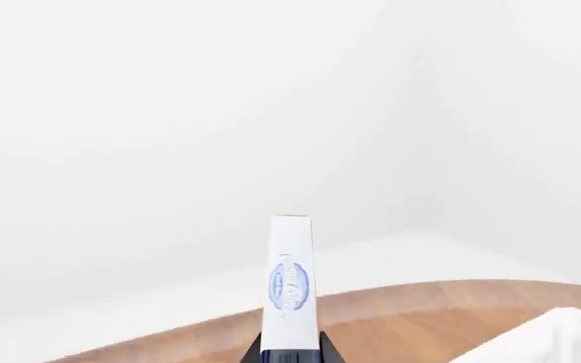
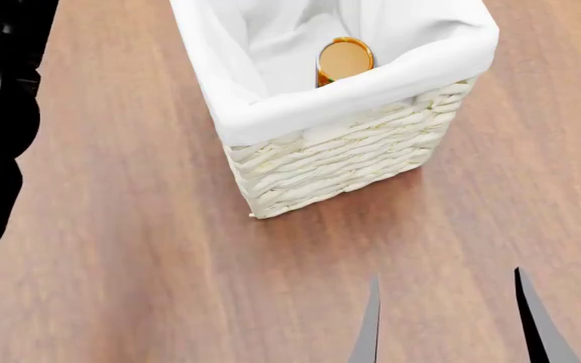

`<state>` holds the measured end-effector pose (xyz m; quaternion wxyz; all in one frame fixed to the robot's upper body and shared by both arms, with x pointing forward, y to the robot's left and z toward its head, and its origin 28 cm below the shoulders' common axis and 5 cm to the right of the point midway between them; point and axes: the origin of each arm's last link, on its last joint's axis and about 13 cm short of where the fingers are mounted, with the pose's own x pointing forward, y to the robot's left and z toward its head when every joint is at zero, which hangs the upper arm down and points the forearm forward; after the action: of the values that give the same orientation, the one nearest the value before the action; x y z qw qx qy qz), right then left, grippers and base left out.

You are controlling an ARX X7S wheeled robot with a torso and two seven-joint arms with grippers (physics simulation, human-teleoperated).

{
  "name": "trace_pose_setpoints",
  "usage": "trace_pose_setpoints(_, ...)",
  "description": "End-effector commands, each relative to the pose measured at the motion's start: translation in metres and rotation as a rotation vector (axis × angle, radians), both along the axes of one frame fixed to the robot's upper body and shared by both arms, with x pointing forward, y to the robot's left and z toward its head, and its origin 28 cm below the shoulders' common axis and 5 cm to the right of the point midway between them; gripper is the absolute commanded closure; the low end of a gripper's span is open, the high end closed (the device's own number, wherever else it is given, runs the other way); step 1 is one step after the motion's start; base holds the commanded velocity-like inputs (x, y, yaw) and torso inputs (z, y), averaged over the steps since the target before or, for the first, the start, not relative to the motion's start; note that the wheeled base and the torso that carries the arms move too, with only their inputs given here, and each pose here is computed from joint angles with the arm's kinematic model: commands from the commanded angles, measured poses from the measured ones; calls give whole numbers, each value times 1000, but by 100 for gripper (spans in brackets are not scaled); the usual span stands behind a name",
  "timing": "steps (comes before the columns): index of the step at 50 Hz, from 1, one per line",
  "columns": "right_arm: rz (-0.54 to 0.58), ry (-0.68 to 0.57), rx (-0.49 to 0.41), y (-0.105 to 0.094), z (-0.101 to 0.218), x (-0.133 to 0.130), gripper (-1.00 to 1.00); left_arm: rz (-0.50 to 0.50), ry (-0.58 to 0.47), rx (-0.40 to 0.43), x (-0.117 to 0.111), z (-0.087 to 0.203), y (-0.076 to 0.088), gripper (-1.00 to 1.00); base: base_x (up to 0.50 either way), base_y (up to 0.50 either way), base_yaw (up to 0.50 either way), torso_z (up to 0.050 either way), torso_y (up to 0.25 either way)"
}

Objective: Pick up the alphabet soup and the cream cheese box, and put them in the basket.

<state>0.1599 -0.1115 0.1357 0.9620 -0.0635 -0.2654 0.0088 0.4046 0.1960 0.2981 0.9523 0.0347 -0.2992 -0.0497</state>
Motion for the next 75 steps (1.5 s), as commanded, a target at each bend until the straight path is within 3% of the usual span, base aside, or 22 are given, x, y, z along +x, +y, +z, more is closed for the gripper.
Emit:
trace_pose_setpoints(1, 0, 4, 3, 1, -2, -1, -100, -161, -73, 110, 4, 53, -22, 100, 0, 0, 0, 0, 0)
trace_pose_setpoints(2, 0, 2, 3, 1, 0, -2, -100, -168, -88, 125, 7, 54, -24, 100, 0, 0, 0, 0, 0)
trace_pose_setpoints(5, 2, 4, 0, 1, -4, -2, -100, -385, -62, 180, 5, 53, -30, 100, 0, 0, 0, 0, 0)
trace_pose_setpoints(7, 0, 7, 0, 1, 0, -3, -100, -468, -23, 217, 3, 53, -34, 100, 0, 0, 0, 10, 0)
trace_pose_setpoints(11, 1, 2, -3, 2, -3, -3, -100, -565, 28, 244, 2, 54, -41, 100, 0, 0, 0, 0, 0)
trace_pose_setpoints(18, 0, 0, -4, 1, 3, -3, -100, -675, 82, 206, 3, 54, -38, 100, 0, 0, 0, 0, 1)
trace_pose_setpoints(20, 4, 2, -3, 2, 2, -3, -100, -669, 94, 257, 4, 48, -38, 100, 0, 0, 0, 0, 0)
trace_pose_setpoints(25, -2, 5, 0, 1, -3, -6, -100, -679, 137, 295, 9, 40, -39, 100, 0, 0, 0, 0, 0)
trace_pose_setpoints(29, -3, 7, 4, 0, -4, -6, -100, -684, 162, 273, 11, 40, -39, 100, 0, 0, 0, 0, 0)
trace_pose_setpoints(42, -3, 4, 15, -1, -3, -8, -100, -702, 235, 340, 13, 17, -39, 100, 0, 0, 0, 0, 1)
trace_pose_setpoints(67, -7, 9, 16, -2, -3, -10, -100, -649, 266, 302, 24, 11, -35, 100, 0, 0, 0, 0, 1)
trace_pose_setpoints(69, -8, 12, 18, -2, -3, -10, -100, -652, 256, 262, 23, 16, -34, 100, 0, 0, 0, 0, 0)
trace_pose_setpoints(70, -9, 11, 18, -2, -5, -11, -100, -653, 253, 254, 22, 18, -34, -100, 0, 0, 0, 0, 0)
trace_pose_setpoints(75, -6, 10, 17, -2, -3, -11, -100, -708, 213, 264, 14, 19, -35, -100, 0, 0, 0, 0, 0)
